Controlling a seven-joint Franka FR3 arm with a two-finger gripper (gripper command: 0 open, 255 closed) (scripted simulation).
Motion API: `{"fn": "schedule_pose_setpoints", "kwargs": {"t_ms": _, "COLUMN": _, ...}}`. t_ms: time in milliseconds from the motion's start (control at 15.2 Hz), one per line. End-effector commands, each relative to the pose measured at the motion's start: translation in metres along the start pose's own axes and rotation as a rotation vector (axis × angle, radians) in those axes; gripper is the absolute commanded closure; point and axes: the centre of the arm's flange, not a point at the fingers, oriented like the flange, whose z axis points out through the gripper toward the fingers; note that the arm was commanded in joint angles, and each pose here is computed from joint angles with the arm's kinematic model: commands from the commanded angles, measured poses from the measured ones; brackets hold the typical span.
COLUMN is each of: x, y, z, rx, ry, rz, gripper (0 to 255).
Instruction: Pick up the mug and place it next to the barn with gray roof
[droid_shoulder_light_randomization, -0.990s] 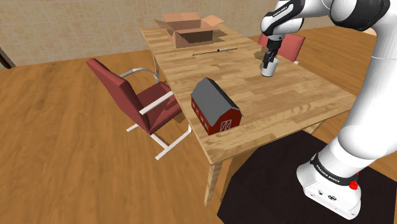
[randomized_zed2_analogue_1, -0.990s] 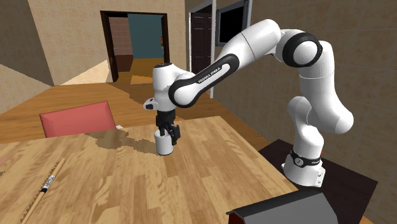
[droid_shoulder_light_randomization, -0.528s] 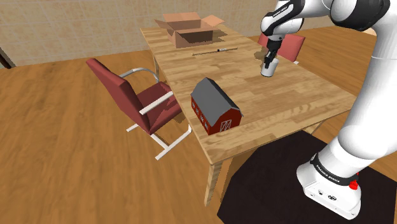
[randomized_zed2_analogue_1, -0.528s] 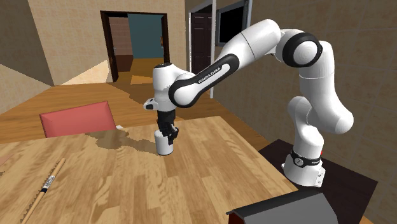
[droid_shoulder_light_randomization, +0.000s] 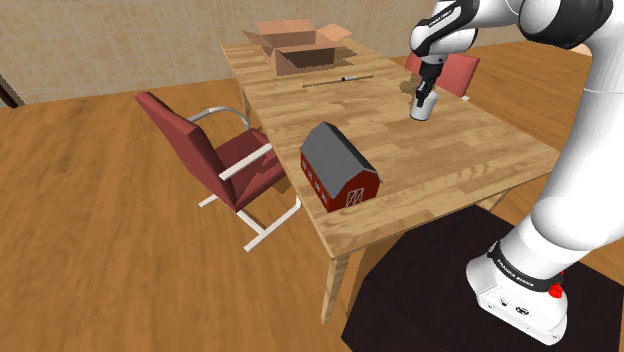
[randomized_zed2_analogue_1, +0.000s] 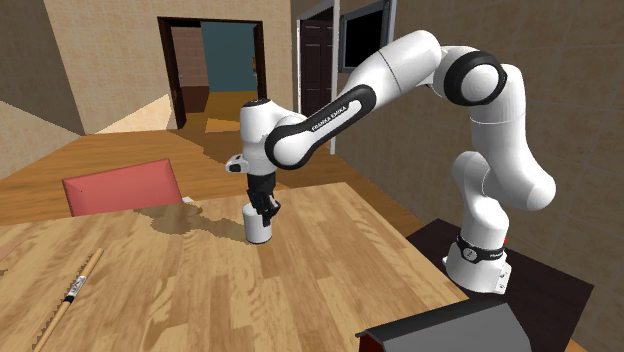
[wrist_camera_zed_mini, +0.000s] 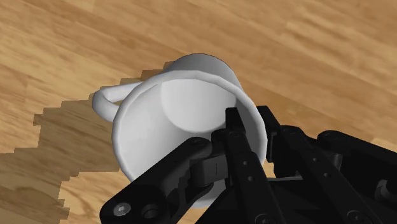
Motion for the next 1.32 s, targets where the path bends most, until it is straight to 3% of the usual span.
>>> {"fn": "schedule_pose_setpoints", "kwargs": {"t_ms": 0, "x": 0.000, "y": 0.000, "z": -0.005, "rx": 0.000, "ry": 0.000, "rz": 0.000, "gripper": 255}}
{"fn": "schedule_pose_setpoints", "kwargs": {"t_ms": 1254, "x": -0.004, "y": 0.008, "z": -0.105, "rx": 0.000, "ry": 0.000, "rz": 0.000, "gripper": 255}}
